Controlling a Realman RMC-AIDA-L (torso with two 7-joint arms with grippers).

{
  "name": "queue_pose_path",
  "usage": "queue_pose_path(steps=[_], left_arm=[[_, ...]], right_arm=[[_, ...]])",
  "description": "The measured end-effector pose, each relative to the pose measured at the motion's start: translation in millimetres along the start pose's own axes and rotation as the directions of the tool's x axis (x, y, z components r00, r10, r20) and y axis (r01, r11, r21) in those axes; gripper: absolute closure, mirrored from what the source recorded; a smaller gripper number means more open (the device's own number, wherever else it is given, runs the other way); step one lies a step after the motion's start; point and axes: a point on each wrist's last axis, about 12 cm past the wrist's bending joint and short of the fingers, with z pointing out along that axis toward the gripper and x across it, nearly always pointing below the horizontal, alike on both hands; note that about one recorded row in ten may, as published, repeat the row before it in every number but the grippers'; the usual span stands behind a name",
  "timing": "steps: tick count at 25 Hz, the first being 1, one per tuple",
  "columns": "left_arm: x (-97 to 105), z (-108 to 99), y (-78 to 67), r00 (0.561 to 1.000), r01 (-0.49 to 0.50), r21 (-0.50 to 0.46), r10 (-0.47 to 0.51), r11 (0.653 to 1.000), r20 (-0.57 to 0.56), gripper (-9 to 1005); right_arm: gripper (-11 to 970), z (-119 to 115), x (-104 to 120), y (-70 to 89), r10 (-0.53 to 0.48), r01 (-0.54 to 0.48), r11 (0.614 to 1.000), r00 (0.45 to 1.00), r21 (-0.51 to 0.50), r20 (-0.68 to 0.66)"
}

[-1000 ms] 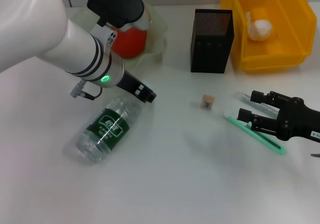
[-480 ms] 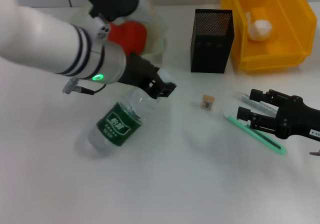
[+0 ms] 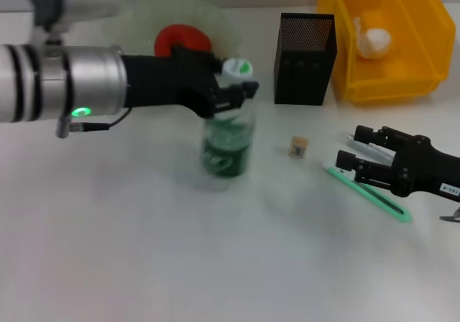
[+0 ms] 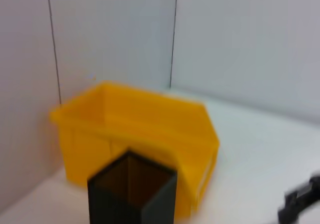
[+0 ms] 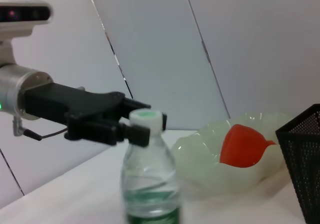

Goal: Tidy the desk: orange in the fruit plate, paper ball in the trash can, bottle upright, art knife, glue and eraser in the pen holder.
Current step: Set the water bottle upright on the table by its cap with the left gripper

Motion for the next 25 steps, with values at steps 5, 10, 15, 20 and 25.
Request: queue_pose_path(steps=[5, 10, 15, 20, 25], left_arm=[[16.8, -12.7, 8.4, 0.981, 0.016, 0.022, -0.020, 1.000, 0.191, 548], [40.5, -18.2, 14.9, 0.930, 0.039, 0.038, -0.050, 0.999, 0.365, 549], [67.8, -23.7, 16.5, 0.826, 0.052, 0.019, -0.053, 0.998, 0.561, 550], [92.7, -26.2, 10.4, 0.776, 0.036, -0.072, 0.017, 0.997, 0.631, 551], [116.0, -23.3, 1.7, 0.776, 0.053, -0.187, 0.078, 0.981, 0.626, 552]], right_arm=[[197, 4.6, 0.3, 1.1, 0.014, -0.014, 1.000, 1.000, -0.011, 0.005], [196, 8.7, -0.2, 1.9, 0.024, -0.024, 1.000, 0.999, -0.008, 0.023], [196, 11.9, 0.0, 2.7, 0.035, -0.035, 0.999, 0.999, -0.014, 0.030], [197, 15.9, 0.2, 3.5, 0.047, -0.046, 0.999, 0.998, -0.020, 0.036], [197, 21.6, 1.5, 3.1, 0.057, -0.057, 0.998, 0.998, -0.011, 0.040]])
